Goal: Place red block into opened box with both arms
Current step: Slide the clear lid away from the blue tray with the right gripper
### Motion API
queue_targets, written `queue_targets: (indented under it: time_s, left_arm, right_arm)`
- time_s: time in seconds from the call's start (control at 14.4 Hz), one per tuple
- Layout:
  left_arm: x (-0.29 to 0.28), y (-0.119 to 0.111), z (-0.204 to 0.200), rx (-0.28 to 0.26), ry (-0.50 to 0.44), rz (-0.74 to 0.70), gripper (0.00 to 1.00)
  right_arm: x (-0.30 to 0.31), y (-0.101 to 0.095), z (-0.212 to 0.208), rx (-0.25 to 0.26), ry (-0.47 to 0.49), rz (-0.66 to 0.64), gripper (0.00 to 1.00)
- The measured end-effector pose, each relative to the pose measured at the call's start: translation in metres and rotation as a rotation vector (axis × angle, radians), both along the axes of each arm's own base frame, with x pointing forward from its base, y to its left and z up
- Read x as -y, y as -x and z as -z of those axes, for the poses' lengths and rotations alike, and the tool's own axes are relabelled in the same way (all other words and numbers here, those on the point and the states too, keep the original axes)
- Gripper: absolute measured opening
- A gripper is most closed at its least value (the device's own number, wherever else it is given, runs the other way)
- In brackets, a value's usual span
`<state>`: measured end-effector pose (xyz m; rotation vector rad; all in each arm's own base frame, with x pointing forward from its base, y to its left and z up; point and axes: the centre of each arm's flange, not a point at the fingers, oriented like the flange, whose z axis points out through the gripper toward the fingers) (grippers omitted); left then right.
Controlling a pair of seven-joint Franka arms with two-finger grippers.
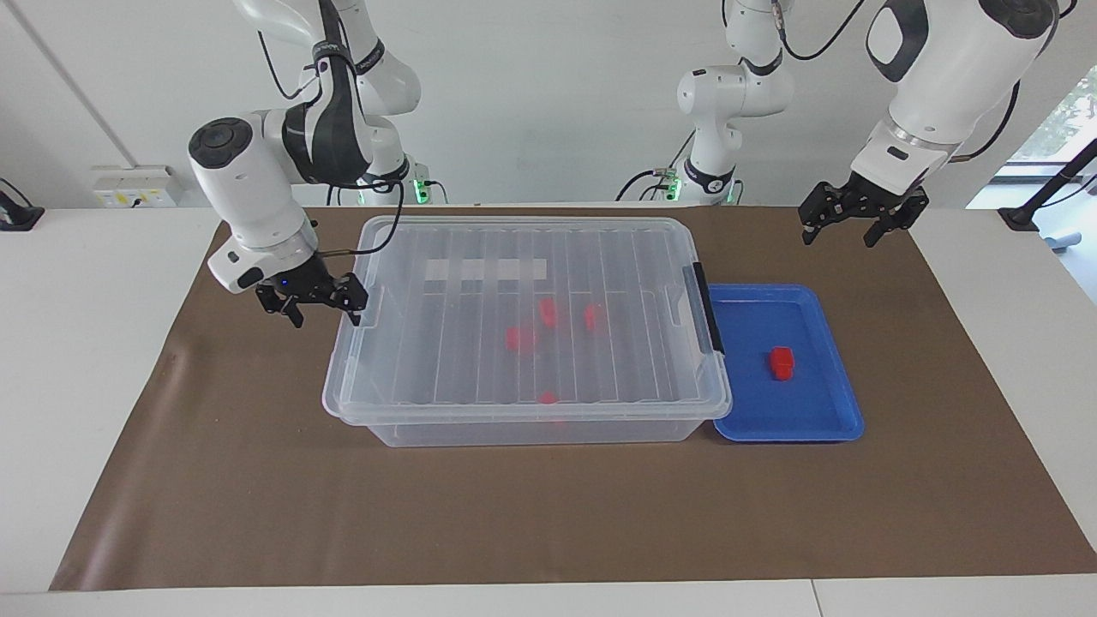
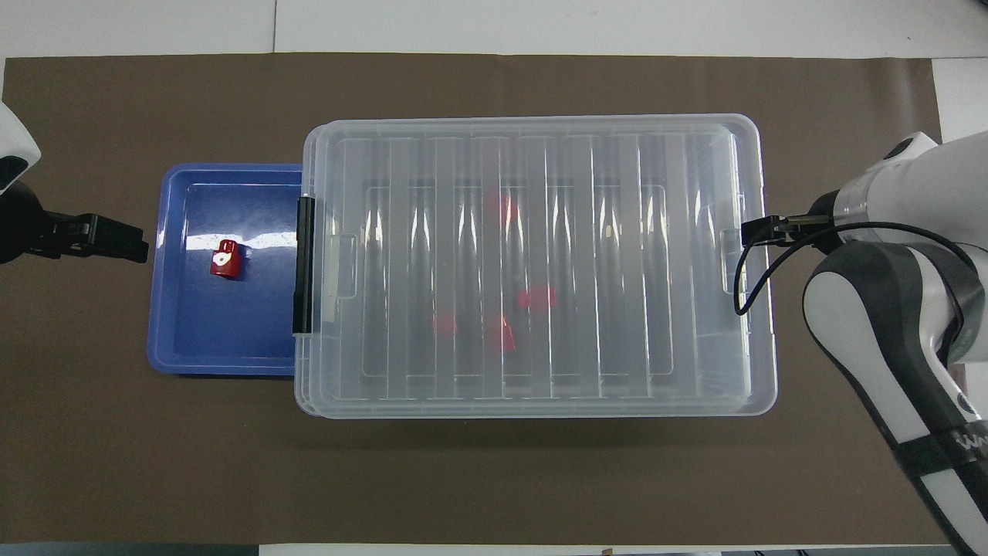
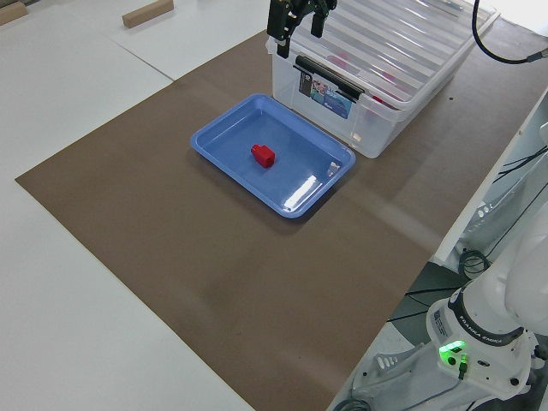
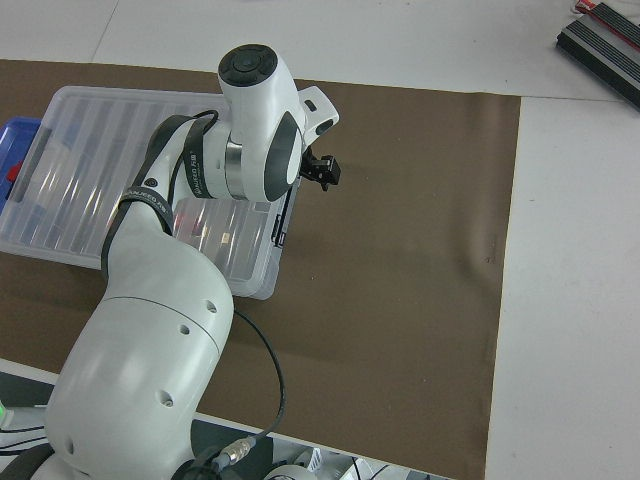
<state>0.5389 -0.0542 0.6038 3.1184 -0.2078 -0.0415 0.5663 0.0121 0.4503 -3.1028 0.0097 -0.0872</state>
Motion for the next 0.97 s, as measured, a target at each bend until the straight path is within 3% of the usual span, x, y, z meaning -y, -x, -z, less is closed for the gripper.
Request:
queue_targets:
  time_s: [0.97]
  left_arm:
    - [0.0,0.0,0.0,0.0,0.0,0.0,1.0]
  right_arm:
    - [0.106,0.008,-0.001,0.011,0.017,-0.09,1.0]
